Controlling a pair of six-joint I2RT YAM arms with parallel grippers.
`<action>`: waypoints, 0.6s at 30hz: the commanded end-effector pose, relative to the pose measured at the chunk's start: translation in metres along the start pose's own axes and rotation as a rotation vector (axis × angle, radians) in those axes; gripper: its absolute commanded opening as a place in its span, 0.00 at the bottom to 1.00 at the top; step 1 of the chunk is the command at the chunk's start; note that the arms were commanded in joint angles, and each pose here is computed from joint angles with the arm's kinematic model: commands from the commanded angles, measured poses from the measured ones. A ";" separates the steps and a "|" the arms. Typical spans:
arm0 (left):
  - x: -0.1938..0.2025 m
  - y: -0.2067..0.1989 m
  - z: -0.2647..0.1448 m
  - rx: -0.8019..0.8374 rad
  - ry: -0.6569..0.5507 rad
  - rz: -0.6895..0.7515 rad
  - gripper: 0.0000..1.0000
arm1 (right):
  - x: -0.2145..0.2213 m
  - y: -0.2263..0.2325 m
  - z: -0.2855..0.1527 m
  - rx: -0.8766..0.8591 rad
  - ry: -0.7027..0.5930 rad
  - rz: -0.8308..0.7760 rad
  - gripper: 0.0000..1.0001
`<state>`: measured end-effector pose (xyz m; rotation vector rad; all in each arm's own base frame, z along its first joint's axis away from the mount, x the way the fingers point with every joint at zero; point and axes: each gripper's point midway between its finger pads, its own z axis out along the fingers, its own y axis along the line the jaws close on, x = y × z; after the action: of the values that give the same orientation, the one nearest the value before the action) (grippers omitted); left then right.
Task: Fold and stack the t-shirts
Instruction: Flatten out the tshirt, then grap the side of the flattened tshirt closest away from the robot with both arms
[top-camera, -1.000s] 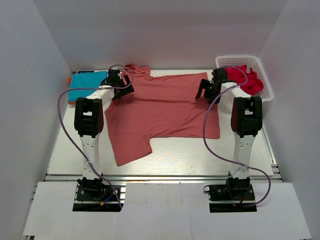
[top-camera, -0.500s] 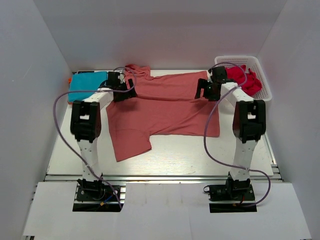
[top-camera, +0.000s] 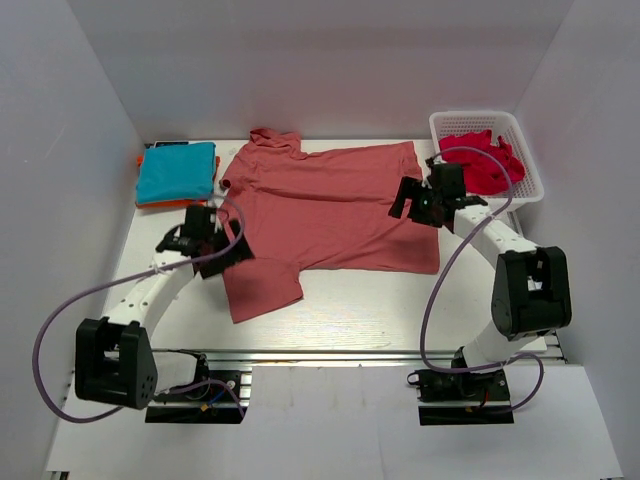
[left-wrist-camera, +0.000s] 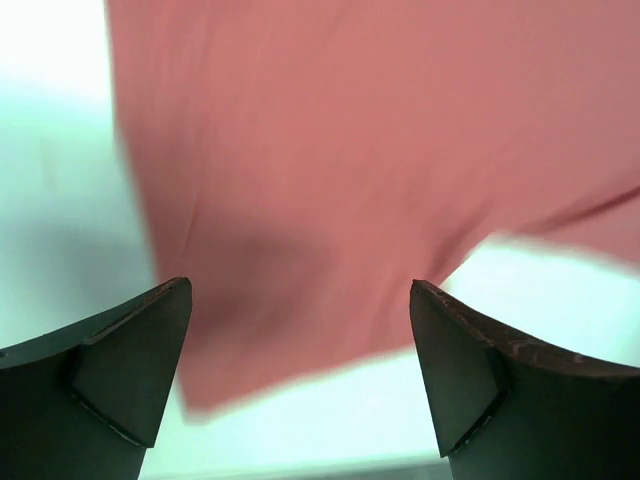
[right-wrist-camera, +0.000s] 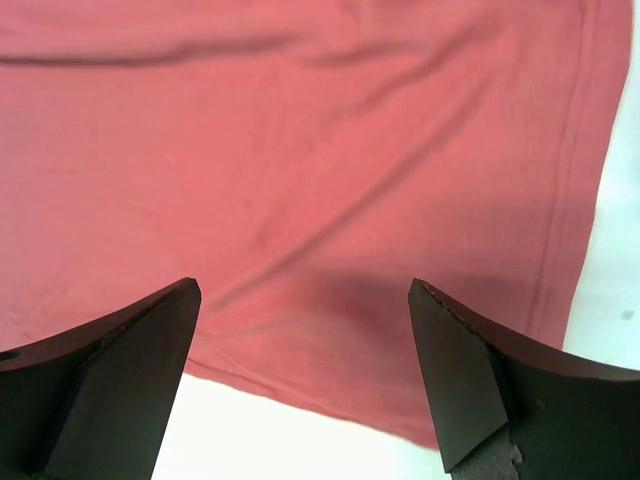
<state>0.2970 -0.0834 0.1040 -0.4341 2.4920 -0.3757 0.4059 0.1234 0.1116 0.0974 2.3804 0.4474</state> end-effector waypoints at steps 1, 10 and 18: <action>0.080 0.030 -0.018 -0.099 0.224 -0.111 1.00 | -0.008 0.009 -0.012 -0.038 -0.073 0.052 0.90; 0.132 0.057 -0.020 -0.206 0.351 -0.151 0.83 | 0.002 -0.003 -0.032 0.010 -0.136 0.126 0.90; 0.136 0.055 0.003 -0.156 0.311 -0.160 0.58 | 0.033 -0.033 -0.047 0.141 -0.126 0.195 0.90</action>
<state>0.1698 -0.0797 0.0174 -0.6941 2.8607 -0.2862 0.3564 0.1004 0.1127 0.3301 2.3027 0.4214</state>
